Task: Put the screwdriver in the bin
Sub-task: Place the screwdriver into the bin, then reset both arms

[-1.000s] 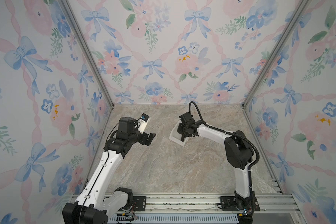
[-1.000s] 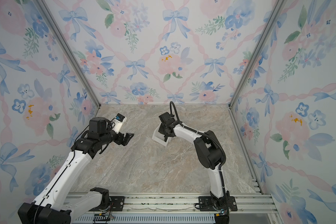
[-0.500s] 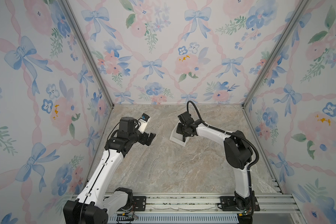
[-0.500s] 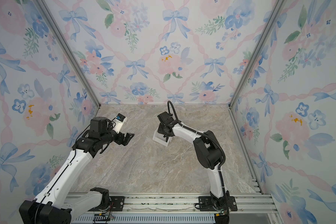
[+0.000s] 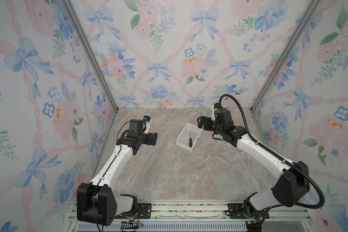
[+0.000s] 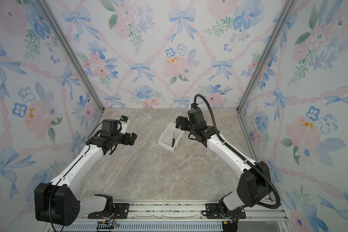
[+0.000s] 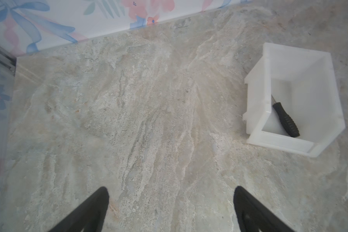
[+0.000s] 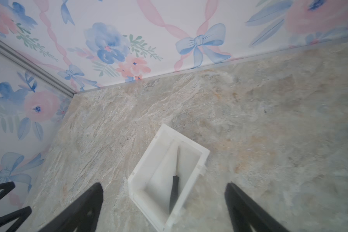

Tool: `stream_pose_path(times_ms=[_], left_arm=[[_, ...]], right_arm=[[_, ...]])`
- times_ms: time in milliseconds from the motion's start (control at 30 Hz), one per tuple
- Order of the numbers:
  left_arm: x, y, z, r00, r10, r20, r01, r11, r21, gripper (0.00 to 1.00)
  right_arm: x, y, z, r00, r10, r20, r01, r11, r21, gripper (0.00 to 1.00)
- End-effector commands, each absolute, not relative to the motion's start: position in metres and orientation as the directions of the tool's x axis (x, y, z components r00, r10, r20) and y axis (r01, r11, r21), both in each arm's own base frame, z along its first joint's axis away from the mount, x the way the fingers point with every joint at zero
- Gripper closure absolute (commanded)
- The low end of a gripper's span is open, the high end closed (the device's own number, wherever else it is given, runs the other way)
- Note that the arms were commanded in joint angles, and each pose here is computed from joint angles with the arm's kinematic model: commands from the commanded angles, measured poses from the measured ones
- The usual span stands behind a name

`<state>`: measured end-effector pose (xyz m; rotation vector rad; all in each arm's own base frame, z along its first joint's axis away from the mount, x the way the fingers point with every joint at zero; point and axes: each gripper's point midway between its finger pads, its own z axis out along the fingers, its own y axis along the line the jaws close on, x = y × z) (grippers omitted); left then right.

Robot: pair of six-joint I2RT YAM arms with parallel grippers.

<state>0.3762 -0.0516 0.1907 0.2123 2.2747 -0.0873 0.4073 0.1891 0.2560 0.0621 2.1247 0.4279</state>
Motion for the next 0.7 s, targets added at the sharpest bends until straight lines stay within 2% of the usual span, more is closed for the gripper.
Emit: stream_pose_path(times_ms=[0, 67, 167, 367, 467, 567, 667], left_arm=[[0.394, -0.012, 0.204, -0.522, -0.082, -0.849, -0.012, 0.996, -0.09, 0.02], [0.397, 0.003, 0.205, -0.441, -0.125, -0.889, -0.052, 0.992, -0.114, 0.02], [0.395, 0.005, 0.192, -0.345, -0.084, -0.935, -0.033, 0.996, -0.078, 0.02], [0.388, 0.0, 0.138, -0.349, -0.126, -0.929, -0.029, 0.992, -0.124, 0.02], [0.382, -0.001, 0.12, -0.306, -0.039, -0.951, -0.015, 0.999, -0.036, 0.02], [0.378, 0.01, 0.121, -0.243, -0.024, -0.97, -0.062, 0.998, -0.01, 0.02], [0.374, 0.014, 0.126, -0.196, -0.008, -0.981, -0.075, 0.997, 0.006, 0.02]], right_arm=[[0.391, 0.159, 0.24, -0.521, 0.069, -0.851, -0.132, 0.978, 0.16, 0.03], [0.38, 0.136, 0.239, -0.485, 0.049, -0.873, -0.101, 0.989, 0.111, 0.03], [0.367, 0.103, 0.235, -0.435, 0.048, -0.899, -0.055, 0.995, 0.08, 0.03], [0.34, 0.013, 0.225, -0.321, 0.055, -0.946, 0.141, 0.99, 0.009, 0.03], [0.333, -0.019, 0.213, -0.259, 0.05, -0.965, 0.225, 0.974, -0.009, 0.03], [0.331, -0.038, 0.194, -0.223, 0.052, -0.973, 0.291, 0.957, -0.015, 0.03], [0.334, -0.051, 0.173, -0.179, 0.106, -0.978, 0.338, 0.94, 0.04, 0.03]])
